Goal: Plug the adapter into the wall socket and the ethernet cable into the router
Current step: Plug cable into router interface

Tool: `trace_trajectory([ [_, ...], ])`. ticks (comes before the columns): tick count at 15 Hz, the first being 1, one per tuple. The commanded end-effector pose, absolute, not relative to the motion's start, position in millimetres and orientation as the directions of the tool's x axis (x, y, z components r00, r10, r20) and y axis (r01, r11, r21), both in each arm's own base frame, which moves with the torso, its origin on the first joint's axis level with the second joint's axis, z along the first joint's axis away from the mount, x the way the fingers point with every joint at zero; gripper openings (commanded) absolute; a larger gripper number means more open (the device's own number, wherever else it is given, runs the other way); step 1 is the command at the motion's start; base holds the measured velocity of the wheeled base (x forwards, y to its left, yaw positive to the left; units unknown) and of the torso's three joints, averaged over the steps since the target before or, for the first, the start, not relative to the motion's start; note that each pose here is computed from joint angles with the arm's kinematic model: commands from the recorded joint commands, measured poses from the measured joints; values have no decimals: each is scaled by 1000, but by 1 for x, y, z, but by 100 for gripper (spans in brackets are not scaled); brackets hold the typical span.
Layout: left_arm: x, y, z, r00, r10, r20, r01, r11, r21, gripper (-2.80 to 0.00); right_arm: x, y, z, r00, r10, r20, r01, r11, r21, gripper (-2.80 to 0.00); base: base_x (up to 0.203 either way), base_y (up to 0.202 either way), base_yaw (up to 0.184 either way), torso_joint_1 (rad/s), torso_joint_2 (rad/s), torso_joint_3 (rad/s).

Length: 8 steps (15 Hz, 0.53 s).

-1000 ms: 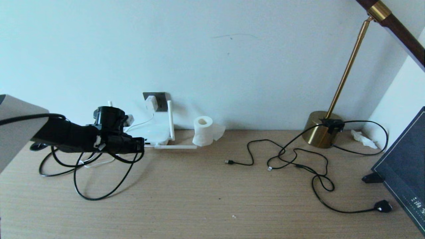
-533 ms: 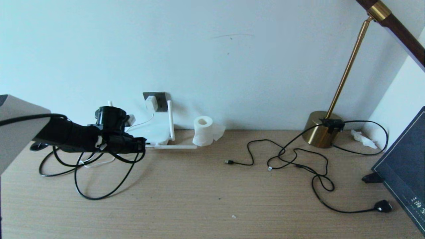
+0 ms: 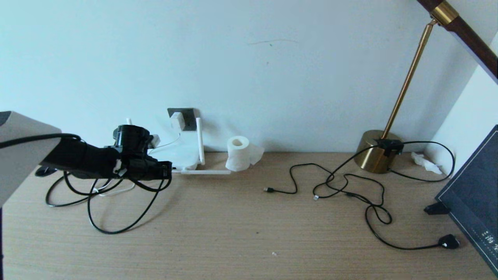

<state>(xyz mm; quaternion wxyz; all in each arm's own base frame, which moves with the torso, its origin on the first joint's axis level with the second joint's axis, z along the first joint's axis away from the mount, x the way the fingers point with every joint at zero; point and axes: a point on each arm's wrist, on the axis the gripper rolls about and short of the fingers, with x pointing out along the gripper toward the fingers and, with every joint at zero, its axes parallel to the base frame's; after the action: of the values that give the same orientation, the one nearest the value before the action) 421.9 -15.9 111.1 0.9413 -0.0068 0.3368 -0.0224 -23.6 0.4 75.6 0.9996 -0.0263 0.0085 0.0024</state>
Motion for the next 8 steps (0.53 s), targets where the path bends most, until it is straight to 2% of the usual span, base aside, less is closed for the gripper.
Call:
trace_trajectory([
  [1,422,-17,112,774,-48,-632,39,999,-28,-280,-24,0,76,1000,5,-19,-6,999,-53,0,0,0,0,0,0,0],
  [8,421,-13,113,776,-42,-629,31,999,-28,-280,-24,0,76,1000,5,-18,-6,999,-53,0,0,0,0,0,0,0],
])
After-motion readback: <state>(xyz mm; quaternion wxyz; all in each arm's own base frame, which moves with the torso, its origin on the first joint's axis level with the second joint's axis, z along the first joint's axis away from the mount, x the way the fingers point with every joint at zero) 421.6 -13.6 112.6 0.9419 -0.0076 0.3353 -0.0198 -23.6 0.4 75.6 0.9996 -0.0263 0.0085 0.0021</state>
